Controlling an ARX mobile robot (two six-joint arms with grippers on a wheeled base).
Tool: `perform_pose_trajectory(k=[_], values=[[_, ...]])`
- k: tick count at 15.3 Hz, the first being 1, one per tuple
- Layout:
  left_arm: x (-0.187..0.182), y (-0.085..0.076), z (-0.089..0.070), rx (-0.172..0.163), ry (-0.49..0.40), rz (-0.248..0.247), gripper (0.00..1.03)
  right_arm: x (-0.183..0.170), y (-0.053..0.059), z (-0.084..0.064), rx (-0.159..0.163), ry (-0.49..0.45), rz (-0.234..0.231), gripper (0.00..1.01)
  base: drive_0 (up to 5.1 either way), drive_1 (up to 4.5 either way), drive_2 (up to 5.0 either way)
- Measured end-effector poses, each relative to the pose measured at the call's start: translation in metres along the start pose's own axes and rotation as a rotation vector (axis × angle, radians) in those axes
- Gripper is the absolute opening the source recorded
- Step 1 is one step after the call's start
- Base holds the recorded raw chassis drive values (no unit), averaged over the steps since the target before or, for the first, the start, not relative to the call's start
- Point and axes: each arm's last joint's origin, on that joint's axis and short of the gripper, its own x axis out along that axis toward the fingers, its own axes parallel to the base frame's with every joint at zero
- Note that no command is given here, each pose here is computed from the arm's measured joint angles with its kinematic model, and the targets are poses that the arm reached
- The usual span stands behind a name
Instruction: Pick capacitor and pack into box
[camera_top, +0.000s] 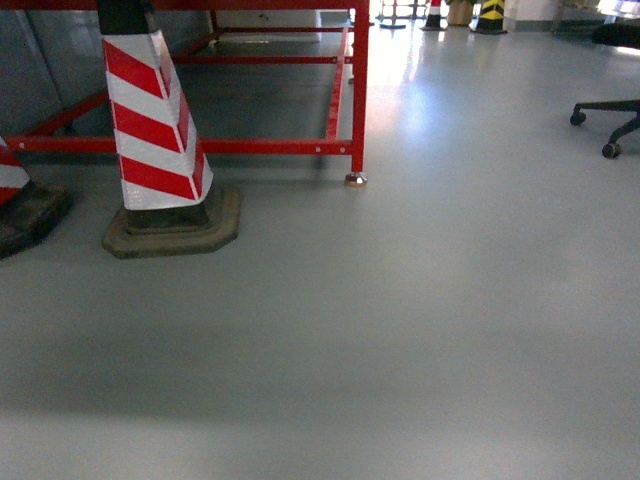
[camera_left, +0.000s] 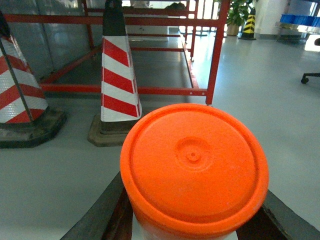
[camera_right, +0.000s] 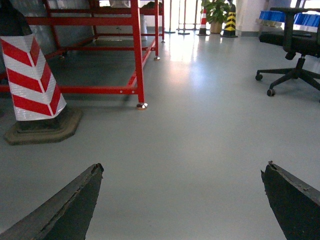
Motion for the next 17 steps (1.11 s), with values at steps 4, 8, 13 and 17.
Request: perform_pose_trajectory(k=[4, 8, 13, 17], values=[[0.0, 0.0, 0.0002, 0.0, -0.002, 0.0, 0.44, 0.0, 0.0, 0.0001, 0.0, -0.001, 0.0, 0.98, -5.1, 2.4, 2.4], [0.0, 0.0, 0.0, 0.0, 0.0, -0.001, 0.44, 0.0, 0.0, -0.0005, 0.0, 0.005, 0.0, 0.98, -5.0, 2.49, 2.5], [0.0, 0.0, 0.0, 0.0, 0.0, 0.001, 0.44, 0.0, 0.0, 0.0002, 0.0, -0.002, 0.0, 0.98, -5.0, 2.47, 2.5], [0.0, 0.0, 0.0001, 0.0, -0.001, 0.0, 0.44, 0.0, 0.0, 0.0004, 0.0, -0.004, 0.0, 0.98, -5.0, 2.44, 2.4]])
